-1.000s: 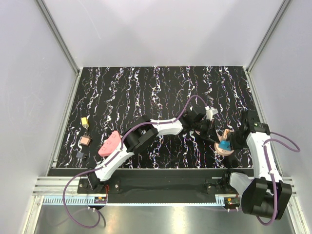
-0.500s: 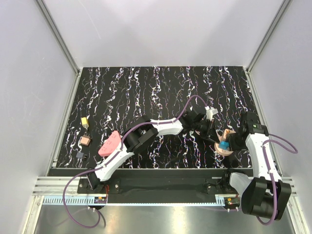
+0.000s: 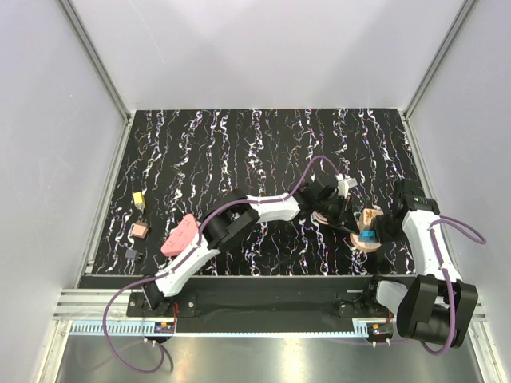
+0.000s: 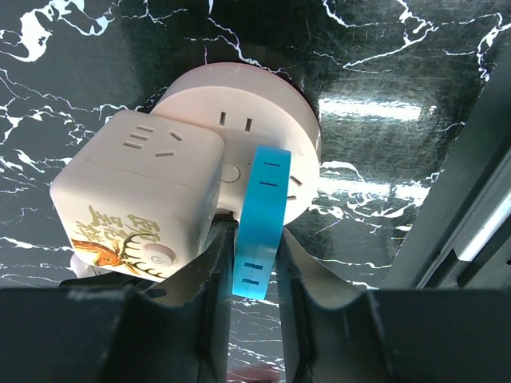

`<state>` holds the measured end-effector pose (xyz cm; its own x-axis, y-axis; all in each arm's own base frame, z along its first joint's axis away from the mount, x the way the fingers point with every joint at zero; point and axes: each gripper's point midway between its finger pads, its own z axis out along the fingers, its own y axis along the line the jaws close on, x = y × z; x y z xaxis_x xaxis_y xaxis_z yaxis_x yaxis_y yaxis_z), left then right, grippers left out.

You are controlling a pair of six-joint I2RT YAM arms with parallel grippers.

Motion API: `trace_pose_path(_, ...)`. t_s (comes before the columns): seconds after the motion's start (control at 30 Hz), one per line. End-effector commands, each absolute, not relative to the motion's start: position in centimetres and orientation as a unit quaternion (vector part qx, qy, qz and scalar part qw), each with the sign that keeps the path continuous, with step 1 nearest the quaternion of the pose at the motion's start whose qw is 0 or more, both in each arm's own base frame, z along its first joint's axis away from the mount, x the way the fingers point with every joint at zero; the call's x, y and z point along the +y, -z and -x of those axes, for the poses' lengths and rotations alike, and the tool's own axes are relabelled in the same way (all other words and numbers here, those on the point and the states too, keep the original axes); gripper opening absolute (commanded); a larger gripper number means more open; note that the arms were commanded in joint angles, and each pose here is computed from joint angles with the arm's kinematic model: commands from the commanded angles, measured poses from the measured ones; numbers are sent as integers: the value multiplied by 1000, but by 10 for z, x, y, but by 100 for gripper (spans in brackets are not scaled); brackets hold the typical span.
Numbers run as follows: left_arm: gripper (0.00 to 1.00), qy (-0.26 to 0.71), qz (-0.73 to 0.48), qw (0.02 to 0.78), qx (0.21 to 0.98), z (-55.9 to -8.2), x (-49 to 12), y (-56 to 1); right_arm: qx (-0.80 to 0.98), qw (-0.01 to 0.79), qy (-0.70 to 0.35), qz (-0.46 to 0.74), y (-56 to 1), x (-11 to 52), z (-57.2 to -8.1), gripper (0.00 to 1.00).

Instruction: Pull the plug off the socket

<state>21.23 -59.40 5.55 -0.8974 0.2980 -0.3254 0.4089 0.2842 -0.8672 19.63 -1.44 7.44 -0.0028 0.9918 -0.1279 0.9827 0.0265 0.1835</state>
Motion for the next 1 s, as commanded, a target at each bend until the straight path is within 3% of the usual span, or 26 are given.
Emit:
trace_pose_path(0.0, 11, 555, -239, 49, 795, -205, -599, -49, 708, 134, -57, -691, -93, -11, -211, 0)
trace_pose_path(0.97, 6, 484, -252, 50, 837, -203, -587, -12, 698, 118, -130, -694, -112, 7, -231, 0)
